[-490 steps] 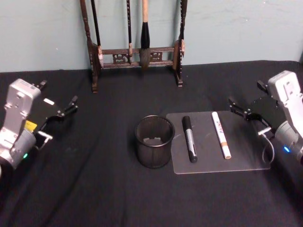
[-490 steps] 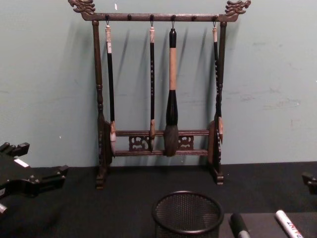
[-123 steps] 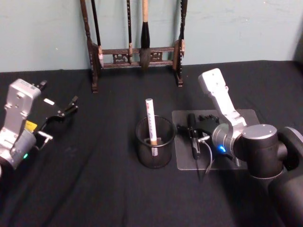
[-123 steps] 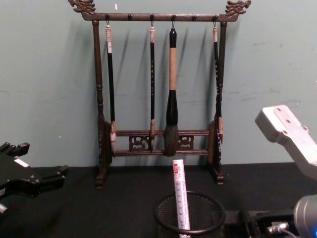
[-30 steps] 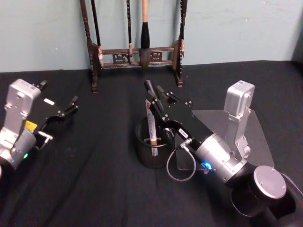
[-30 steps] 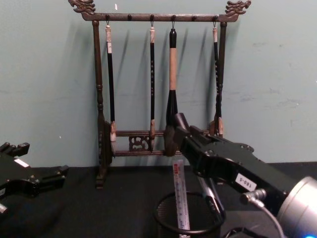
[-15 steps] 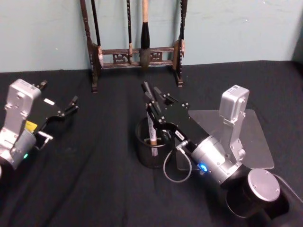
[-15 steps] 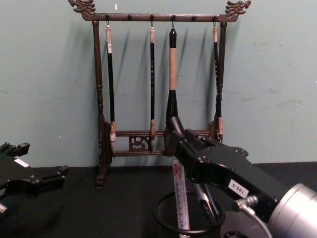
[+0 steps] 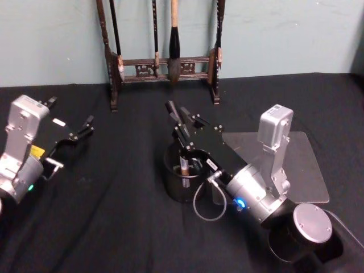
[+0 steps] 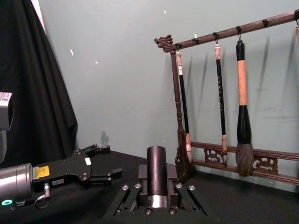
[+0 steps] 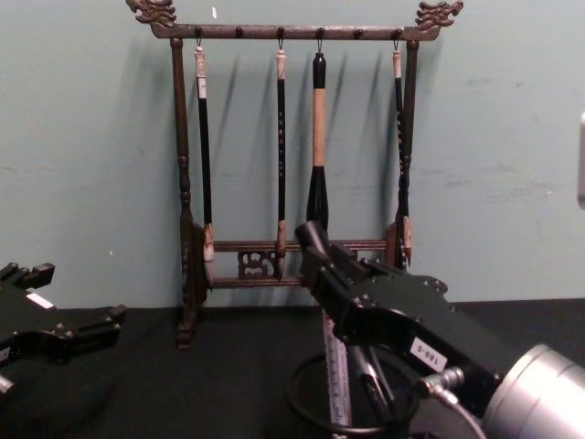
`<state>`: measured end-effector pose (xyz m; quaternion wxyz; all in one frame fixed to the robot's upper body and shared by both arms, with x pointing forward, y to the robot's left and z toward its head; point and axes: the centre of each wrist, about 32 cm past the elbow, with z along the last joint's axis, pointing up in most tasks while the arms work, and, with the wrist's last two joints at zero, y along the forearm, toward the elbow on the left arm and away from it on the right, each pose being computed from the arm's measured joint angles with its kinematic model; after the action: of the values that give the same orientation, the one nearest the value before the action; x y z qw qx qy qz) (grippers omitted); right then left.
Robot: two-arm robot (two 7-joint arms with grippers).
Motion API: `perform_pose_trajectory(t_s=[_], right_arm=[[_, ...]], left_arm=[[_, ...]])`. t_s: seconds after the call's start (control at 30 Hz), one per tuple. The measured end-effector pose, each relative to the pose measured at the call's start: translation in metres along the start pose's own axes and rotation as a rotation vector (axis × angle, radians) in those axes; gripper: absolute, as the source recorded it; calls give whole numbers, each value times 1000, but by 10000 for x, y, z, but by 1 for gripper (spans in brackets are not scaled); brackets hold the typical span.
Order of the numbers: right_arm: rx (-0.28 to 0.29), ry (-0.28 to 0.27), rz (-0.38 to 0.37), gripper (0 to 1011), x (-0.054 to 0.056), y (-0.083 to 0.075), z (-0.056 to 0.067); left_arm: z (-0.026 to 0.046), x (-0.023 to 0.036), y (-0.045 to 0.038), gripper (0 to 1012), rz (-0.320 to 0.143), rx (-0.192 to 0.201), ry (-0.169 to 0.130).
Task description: Pick up the water-based marker from the table and place it into the pen holder.
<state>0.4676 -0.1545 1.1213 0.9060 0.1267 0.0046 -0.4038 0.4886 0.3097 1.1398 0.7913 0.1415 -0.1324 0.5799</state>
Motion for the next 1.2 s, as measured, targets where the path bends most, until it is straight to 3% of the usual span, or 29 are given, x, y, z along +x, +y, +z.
perform_pose_trajectory(t_s=[0.9,1.0,1.2], right_arm=[[-23,-11,1,233,-22,22,-52],[-23,-10,1,269,-22,21,-52],[-24,-10,1,472,-22,20,-53]], left_arm=[[0,0,0,1001,0,0,0],[0,0,0,1001,0,0,0],[0,0,0,1001,0,0,0]])
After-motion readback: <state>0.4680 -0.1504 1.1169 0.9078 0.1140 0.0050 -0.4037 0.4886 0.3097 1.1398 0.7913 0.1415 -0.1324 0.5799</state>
